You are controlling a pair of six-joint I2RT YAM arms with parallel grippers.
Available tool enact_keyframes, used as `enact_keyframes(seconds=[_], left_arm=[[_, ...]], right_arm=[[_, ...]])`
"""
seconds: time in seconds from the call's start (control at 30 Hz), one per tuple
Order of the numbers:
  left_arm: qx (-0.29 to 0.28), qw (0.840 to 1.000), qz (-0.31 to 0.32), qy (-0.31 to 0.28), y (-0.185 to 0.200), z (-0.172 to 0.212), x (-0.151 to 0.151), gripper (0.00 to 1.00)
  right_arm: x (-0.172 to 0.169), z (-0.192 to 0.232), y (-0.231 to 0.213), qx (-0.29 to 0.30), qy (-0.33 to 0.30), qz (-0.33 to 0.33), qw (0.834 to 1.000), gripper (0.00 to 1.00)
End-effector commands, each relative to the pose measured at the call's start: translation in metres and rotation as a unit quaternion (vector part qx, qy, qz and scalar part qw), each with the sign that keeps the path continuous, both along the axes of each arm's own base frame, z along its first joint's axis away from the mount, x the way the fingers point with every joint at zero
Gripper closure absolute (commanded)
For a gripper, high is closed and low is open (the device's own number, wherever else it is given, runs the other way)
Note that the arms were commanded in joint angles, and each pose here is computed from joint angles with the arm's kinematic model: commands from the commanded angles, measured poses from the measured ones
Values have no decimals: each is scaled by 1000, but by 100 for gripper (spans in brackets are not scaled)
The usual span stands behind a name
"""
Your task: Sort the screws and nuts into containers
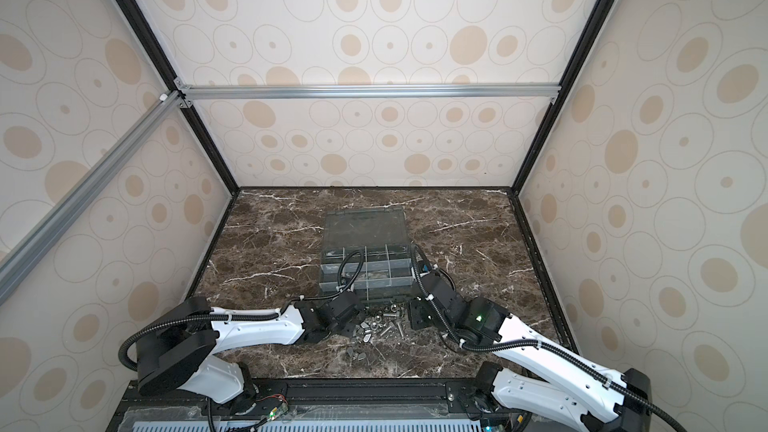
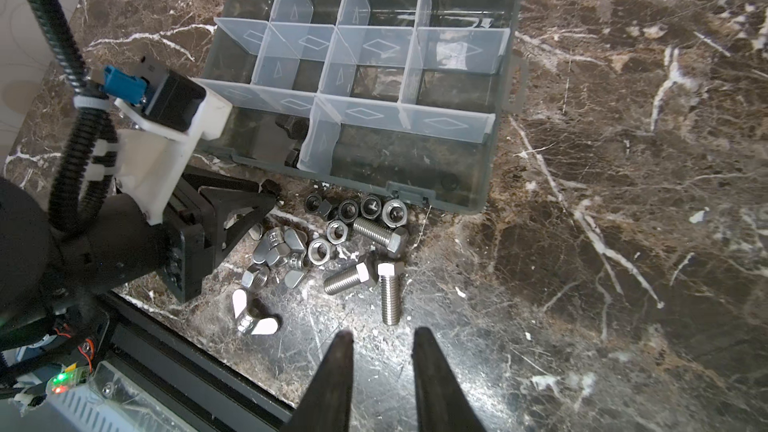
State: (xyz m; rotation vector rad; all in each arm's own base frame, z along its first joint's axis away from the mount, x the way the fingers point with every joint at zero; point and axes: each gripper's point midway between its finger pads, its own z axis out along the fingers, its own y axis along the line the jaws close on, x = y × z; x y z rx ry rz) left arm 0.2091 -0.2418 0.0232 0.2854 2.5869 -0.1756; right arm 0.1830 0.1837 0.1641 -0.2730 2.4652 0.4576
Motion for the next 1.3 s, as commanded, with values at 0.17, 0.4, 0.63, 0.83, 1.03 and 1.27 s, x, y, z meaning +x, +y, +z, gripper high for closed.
enact_keyframes(seconds=[0.17,0.4,0.63,0.83,1.03,1.27], left_arm=[[19,1000,-4,9,2,-7,-5,82],[17,1000,-1,3,6,-5,-7,89],[15,1000,-1,-1,5,-1,-6,96],[0,1000,-4,-3,3,6,-8,98],[-16,1000,-3,-15,4,24,-8,98],[-54,998,-14,-33,-1,54,-8,98]], right_arm=[[-3,-7,-12,-12,1,-18,1000,71],[-3,-7,-17,-16,0,-25,1000,71],[-5,-7,-20,-13,-1,-29,999,71],[-5,-5,-23,-13,-5,-33,999,71],[-5,-5,-25,-14,-9,-35,999,71],[-5,-5,-26,-16,-11,-35,999,70]])
